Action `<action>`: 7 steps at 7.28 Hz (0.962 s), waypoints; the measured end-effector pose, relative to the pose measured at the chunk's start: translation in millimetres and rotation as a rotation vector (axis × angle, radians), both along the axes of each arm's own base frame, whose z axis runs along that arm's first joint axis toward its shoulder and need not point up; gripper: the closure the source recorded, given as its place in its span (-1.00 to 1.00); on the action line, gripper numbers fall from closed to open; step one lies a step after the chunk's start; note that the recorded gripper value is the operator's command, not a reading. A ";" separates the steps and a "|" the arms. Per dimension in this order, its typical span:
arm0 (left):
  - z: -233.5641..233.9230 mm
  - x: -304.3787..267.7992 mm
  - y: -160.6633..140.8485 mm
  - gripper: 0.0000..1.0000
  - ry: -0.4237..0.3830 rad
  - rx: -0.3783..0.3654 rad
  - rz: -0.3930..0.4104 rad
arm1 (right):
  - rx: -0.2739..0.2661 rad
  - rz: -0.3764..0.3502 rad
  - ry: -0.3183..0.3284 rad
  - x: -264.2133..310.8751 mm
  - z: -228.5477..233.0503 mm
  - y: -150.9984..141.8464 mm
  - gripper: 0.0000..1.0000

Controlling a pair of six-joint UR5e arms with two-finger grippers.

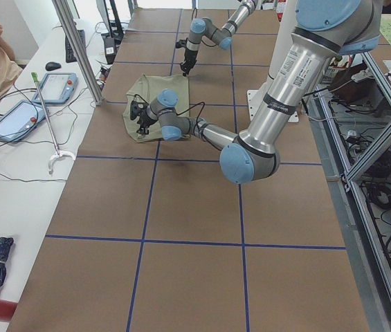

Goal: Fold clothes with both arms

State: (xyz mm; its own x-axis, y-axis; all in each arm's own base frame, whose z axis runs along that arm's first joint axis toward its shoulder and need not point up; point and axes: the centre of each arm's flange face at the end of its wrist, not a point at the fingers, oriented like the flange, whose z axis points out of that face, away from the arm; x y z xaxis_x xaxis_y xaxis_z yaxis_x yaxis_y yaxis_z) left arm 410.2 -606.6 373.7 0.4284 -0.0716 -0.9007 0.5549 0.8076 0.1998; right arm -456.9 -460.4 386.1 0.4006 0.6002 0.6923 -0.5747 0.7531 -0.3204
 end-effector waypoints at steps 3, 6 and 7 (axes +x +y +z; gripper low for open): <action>0.2 -0.2 -0.1 -0.09 0.000 0.000 0.000 | 0.004 -0.009 -0.012 0.4 -6.0 2.6 1.00; -6.9 -2.9 1.8 -0.09 0.010 0.009 -0.001 | 0.009 -0.033 -0.051 30.8 -14.1 27.3 1.00; -15.8 -8.3 7.8 -0.09 0.029 0.021 0.007 | -0.005 -0.064 -0.068 58.5 -9.8 54.6 1.00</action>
